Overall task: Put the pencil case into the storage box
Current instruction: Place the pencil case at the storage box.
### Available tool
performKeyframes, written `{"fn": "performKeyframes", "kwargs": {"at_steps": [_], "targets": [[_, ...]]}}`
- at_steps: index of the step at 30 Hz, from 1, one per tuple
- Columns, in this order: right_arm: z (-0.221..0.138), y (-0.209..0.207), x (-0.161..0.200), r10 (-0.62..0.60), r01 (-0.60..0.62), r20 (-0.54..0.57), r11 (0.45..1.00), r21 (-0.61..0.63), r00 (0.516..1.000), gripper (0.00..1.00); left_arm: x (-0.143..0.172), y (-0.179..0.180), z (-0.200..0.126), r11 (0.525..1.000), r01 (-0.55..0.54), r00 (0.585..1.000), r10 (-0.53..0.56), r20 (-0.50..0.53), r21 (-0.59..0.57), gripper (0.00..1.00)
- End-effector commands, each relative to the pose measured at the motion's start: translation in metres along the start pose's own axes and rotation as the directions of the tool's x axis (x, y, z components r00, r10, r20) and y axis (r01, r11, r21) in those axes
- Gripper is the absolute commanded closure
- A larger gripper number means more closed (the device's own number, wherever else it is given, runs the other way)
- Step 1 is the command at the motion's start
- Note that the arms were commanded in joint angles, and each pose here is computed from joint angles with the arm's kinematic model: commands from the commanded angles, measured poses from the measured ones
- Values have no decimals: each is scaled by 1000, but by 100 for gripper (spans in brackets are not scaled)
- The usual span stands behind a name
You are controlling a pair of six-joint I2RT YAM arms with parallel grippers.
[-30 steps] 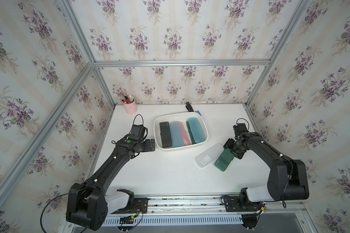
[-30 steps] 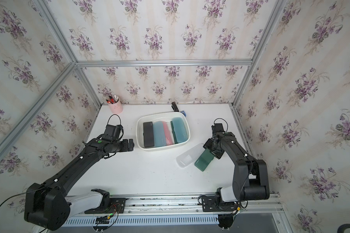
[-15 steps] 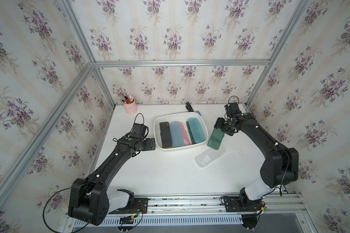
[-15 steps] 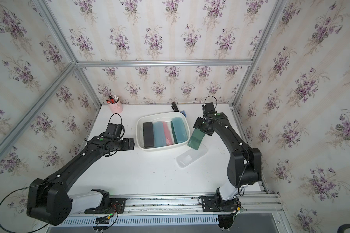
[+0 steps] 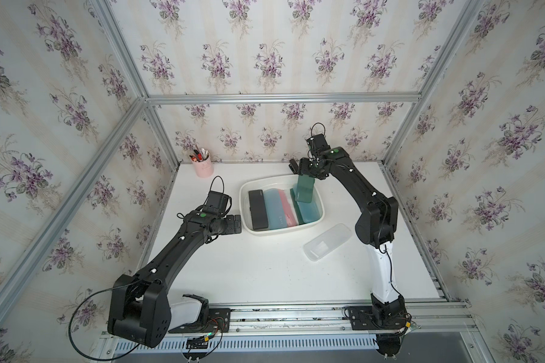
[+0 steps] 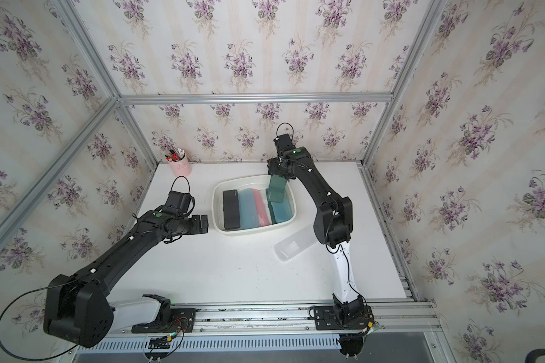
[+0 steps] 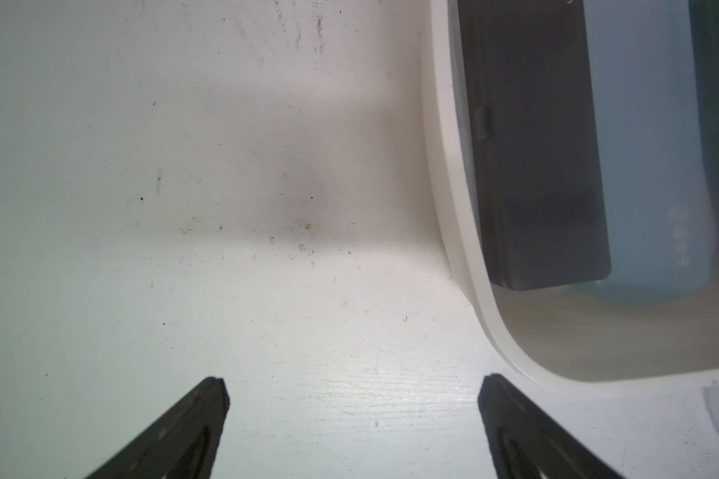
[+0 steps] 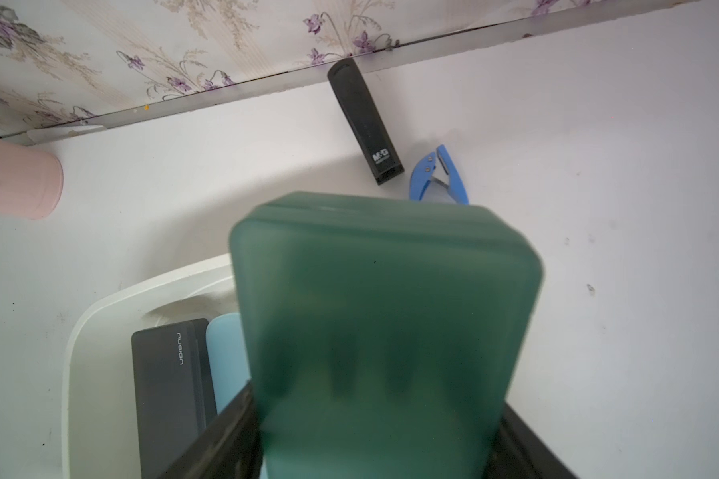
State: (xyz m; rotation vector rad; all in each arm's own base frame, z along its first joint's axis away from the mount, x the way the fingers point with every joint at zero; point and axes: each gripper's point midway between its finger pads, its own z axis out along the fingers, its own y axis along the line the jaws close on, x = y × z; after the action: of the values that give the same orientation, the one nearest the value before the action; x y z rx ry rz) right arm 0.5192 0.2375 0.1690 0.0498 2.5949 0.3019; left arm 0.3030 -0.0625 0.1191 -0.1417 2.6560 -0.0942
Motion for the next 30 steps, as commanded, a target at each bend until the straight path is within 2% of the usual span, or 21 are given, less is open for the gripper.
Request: {"fn": "performKeyframes", "kwargs": {"at_steps": [1, 12, 13, 19, 30], "targets": [[9, 6, 14, -69, 71, -42, 997, 27, 997, 32, 0, 3, -1, 1000, 9, 1000, -9, -2, -19, 0], [38, 29, 40, -155, 159, -75, 986, 45, 985, 32, 1, 5, 1, 1000, 6, 1000, -6, -6, -27, 1], [39, 47, 54, -196, 199, -87, 980, 30, 977, 32, 2, 5, 1, 1000, 3, 1000, -4, -8, -29, 1], [53, 47, 74, -248, 258, -136, 965, 57, 959, 32, 4, 6, 4, 999, 1, 1000, -2, -14, -33, 1], [72, 41, 91, -269, 287, -185, 955, 74, 945, 30, 4, 6, 7, 999, -1, 1000, 0, -21, -36, 1]]}}
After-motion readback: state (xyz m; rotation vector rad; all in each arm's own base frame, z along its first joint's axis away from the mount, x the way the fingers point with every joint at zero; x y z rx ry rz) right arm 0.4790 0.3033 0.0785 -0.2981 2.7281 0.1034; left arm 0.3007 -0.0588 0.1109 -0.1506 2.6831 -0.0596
